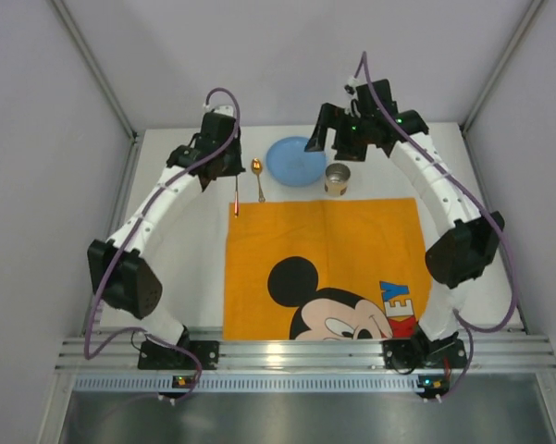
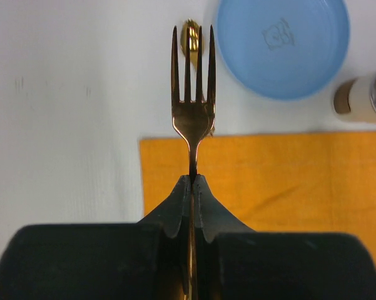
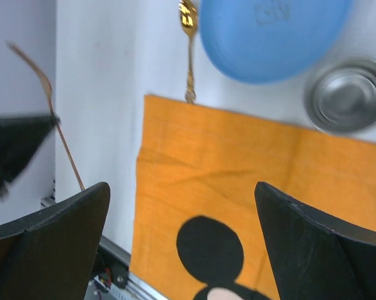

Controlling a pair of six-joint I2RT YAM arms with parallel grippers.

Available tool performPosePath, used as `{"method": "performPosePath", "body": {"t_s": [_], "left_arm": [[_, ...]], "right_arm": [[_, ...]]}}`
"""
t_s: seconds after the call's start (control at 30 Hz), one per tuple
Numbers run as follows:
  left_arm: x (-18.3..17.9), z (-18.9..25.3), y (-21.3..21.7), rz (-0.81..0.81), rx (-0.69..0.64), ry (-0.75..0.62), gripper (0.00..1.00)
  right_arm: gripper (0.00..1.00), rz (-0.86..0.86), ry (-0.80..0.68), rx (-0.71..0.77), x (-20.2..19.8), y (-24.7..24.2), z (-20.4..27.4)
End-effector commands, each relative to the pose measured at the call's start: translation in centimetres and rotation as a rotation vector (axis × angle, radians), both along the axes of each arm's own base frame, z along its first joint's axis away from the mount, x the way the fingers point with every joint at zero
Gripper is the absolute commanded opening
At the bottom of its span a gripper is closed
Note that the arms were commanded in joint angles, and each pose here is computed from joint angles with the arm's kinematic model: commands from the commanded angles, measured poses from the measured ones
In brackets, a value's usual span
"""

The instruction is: Set the dinner table for one person

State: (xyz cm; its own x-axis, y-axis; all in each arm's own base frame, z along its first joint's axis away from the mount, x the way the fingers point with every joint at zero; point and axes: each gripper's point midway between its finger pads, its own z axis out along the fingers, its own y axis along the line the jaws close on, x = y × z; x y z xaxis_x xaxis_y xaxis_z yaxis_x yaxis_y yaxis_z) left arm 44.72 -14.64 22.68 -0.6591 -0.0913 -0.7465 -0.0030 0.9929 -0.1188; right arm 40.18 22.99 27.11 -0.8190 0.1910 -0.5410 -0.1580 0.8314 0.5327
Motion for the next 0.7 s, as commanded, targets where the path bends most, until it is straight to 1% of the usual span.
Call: {"method": "performPosePath", "body": {"t_s": [0.0,0.03,0.07,0.1,0.13,0.17,0.2,0.23,0.27,0.3,0.33,0.47,0.5,0.57,0.6,0.67], "left_arm": [[-4.8,-2.6,-0.2,0.008,-0.012,0.058,0.0],[-6.0,-3.3,-0.4,0.013,-0.023,0.074,0.0],[-7.4,-2.9,-0.5,0.004,-0.05,0.072,0.0],[-9.2,-5.3,-0.2,0.002,-0.045,0.131,0.0],[-10.5,-5.9,-0.6,0.01,-0.066,0.153,0.0],[-11.5,-6.5,-0.6,0.017,-0.069,0.166,0.0],[-13.3,-7.6,-0.4,0.014,-0.073,0.187,0.0],[-14.1,-8.1,-0.5,0.028,-0.097,0.195,0.0],[-14.5,-8.4,-0.7,0.029,-0.115,0.189,0.0],[-15.9,-9.4,-0.6,0.024,-0.128,0.207,0.0],[-16.5,-9.9,-0.8,0.028,-0.14,0.217,0.0],[-18.5,-13.0,-0.4,0.047,-0.148,0.272,0.0],[-18.4,-13.2,-0.5,0.049,-0.153,0.269,0.0],[-18.5,-13.6,-0.6,0.044,-0.157,0.274,0.0],[-18.3,-13.7,-0.7,0.041,-0.16,0.268,0.0],[-18.4,-14.5,-0.9,0.025,-0.152,0.281,0.0]], "right_arm": [[1.0,0.068,0.008,-0.015,2.6,5.0,-2.2],[1.0,0.083,-0.032,0.005,3.3,6.6,-0.9],[1.0,0.072,-0.024,0.014,4.0,7.5,-1.2],[1.0,0.067,0.016,0.001,5.2,8.6,-3.9],[1.0,0.073,-0.019,0.027,5.8,10.1,-2.7],[1.0,0.058,-0.015,0.021,6.4,10.8,-3.5],[0.99,0.045,0.006,0.031,7.4,12.0,-5.4],[0.98,0.055,-0.011,0.048,7.5,13.5,-5.2],[0.98,0.042,-0.007,0.056,7.9,14.1,-5.8],[0.98,0.041,-0.008,0.061,8.4,15.0,-6.8],[0.97,0.047,-0.006,0.067,8.1,15.8,-7.1],[0.98,0.033,-0.034,0.041,8.0,16.0,-7.3],[0.98,0.031,-0.051,0.041,7.7,15.7,-6.3],[0.99,0.025,-0.063,0.009,7.4,14.8,-6.5],[0.99,0.02,-0.088,0.009,7.2,14.2,-5.2],[1.0,0.016,-0.078,-0.022,6.7,13.0,-5.8]]}}
